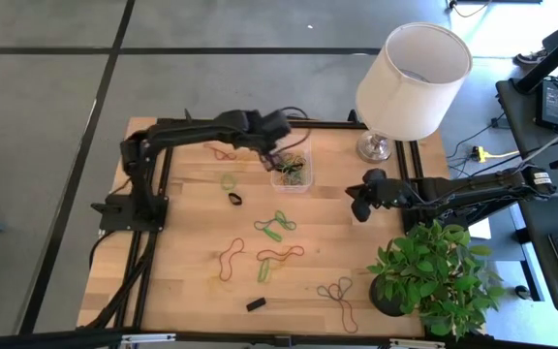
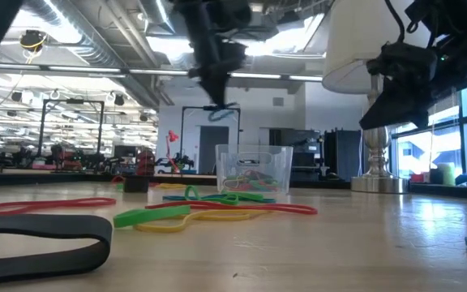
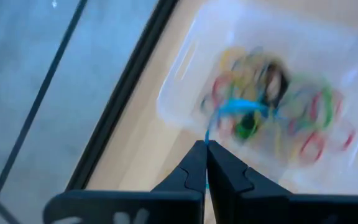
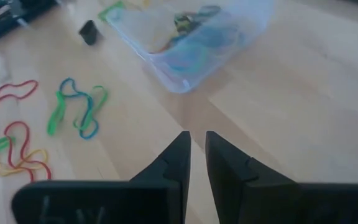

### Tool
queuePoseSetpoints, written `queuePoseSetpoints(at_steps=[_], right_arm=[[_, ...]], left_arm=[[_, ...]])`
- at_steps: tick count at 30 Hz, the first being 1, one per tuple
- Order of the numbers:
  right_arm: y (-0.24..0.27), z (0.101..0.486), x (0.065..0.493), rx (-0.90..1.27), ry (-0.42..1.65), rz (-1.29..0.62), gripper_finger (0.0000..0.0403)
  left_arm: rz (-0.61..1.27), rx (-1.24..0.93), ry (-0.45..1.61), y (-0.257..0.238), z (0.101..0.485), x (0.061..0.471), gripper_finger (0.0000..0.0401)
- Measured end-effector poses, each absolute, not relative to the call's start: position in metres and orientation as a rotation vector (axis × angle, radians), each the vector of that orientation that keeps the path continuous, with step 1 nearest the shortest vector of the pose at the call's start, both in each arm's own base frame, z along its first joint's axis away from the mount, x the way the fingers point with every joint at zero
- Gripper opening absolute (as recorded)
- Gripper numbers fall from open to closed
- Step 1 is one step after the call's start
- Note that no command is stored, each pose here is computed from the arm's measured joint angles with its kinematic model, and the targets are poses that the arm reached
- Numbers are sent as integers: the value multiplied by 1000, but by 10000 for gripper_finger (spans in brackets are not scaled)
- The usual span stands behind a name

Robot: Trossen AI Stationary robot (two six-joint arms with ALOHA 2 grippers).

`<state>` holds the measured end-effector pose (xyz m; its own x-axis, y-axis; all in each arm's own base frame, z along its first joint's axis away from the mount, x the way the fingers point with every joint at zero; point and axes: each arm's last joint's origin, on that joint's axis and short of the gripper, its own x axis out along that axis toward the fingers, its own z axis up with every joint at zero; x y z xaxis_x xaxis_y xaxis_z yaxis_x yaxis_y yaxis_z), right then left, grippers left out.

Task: Pick and place rubber bands into bin
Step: Put the blue rubber band into the transparent bin

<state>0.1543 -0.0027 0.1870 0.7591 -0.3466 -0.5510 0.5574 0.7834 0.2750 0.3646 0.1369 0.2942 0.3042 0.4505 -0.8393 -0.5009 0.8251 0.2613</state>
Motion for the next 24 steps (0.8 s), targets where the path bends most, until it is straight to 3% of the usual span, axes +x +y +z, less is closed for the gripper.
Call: queuePoseSetpoints(at_steps=[10,24], right_arm=[[-2,190,157,420,474,-476,54],[-2,189,156,424,495,-459,54]], left_arm=[[593,-147,1078,153,262,435,3],[548,-332,1185,172,221,438,14]])
